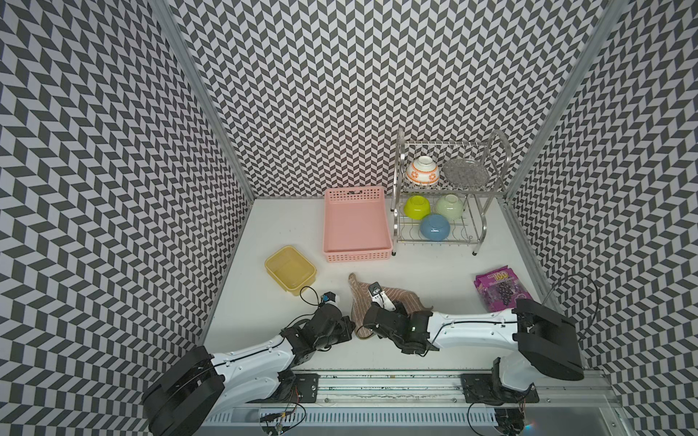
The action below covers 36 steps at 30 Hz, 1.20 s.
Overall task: Fold the square dishcloth
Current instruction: Flatten out the cleaning item at the center of the board.
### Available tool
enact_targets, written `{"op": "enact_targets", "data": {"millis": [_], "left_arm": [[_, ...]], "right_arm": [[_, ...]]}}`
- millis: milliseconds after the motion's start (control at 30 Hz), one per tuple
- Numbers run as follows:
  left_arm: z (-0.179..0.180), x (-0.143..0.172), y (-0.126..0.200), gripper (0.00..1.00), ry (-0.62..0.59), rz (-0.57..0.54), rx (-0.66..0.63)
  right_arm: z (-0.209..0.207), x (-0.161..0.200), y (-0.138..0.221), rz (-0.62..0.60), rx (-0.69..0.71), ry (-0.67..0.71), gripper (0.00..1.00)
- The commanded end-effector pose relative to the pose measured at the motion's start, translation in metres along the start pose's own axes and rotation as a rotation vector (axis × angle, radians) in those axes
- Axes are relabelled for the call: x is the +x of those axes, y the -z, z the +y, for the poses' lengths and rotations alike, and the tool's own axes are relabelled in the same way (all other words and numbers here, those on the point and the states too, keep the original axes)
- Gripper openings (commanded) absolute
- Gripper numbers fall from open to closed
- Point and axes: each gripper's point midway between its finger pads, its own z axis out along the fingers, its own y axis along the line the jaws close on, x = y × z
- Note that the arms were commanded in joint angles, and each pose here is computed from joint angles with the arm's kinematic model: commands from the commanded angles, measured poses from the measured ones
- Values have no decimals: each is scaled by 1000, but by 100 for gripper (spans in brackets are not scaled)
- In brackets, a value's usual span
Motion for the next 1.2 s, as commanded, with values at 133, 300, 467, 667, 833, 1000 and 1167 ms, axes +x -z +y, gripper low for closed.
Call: {"op": "enact_targets", "data": {"millis": [133, 300, 467, 667, 833, 1000, 1167], "left_arm": [[-9, -6, -1, 1, -48, -6, 0], [-13, -7, -2, 1, -76, 1, 3], [-15, -6, -5, 1, -98, 16, 1], [-11, -4, -6, 10, -107, 27, -19], [-15, -12, -1, 24, -117, -1, -25], [-18, -26, 9, 28, -119, -60, -47], [-23, -50, 22, 34, -110, -166, -65]], "right_arm": [[-47, -58, 2, -83, 110, -85, 0], [-80, -80, -28, -65, 144, -111, 0], [-101, -84, -64, -14, 168, -126, 19], [-117, -71, -67, 34, 196, -157, 47], [-121, -54, -48, 42, 156, -202, 49], [-121, -17, -41, 109, 114, -227, 49], [-118, 24, -39, 179, 75, -271, 44]]}}
